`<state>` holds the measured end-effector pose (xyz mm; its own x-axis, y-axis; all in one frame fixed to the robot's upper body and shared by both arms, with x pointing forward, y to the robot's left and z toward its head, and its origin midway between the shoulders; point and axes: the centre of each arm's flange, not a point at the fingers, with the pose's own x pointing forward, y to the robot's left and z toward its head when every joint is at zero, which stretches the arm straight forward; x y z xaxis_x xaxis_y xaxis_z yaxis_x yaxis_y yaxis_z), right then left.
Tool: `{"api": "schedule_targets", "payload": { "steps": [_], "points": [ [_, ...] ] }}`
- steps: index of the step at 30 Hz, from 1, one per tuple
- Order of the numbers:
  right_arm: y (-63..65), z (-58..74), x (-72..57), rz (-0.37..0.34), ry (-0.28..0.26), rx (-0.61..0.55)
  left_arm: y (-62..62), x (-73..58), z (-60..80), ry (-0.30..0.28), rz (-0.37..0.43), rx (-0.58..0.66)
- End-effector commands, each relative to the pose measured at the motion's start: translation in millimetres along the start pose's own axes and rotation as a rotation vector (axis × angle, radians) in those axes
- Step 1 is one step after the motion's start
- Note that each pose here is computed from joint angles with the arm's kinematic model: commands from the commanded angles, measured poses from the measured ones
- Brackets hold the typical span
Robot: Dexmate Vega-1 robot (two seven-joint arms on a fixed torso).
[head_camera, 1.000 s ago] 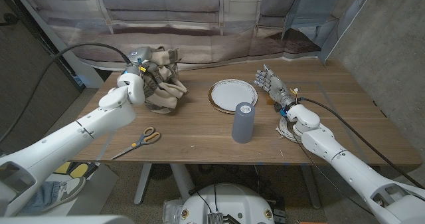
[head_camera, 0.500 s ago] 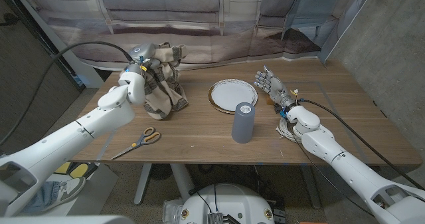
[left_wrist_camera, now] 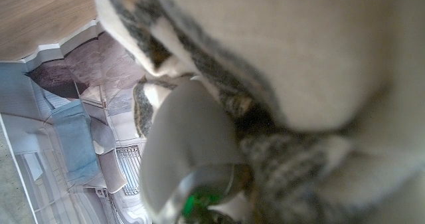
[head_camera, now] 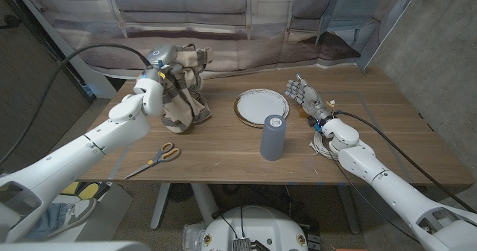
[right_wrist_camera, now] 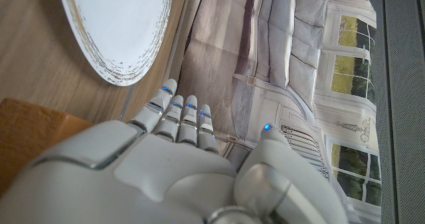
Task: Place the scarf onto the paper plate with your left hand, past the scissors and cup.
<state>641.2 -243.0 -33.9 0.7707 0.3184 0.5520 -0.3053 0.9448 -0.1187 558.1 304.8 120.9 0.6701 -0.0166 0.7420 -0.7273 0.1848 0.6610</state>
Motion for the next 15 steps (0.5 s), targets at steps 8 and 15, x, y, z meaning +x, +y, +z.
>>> {"api": "schedule_targets", "payload": {
  "steps": [8,15],
  "points": [
    [-5.1,3.6,-1.0,-0.011,-0.007,0.003,1.9,10.0,16.6,-0.093,0.052,-0.039],
    [-8.0,3.3,-3.9,-0.017,-0.011,0.008,2.7,11.3,26.6,-0.151,0.07,-0.051]
  ]
}}
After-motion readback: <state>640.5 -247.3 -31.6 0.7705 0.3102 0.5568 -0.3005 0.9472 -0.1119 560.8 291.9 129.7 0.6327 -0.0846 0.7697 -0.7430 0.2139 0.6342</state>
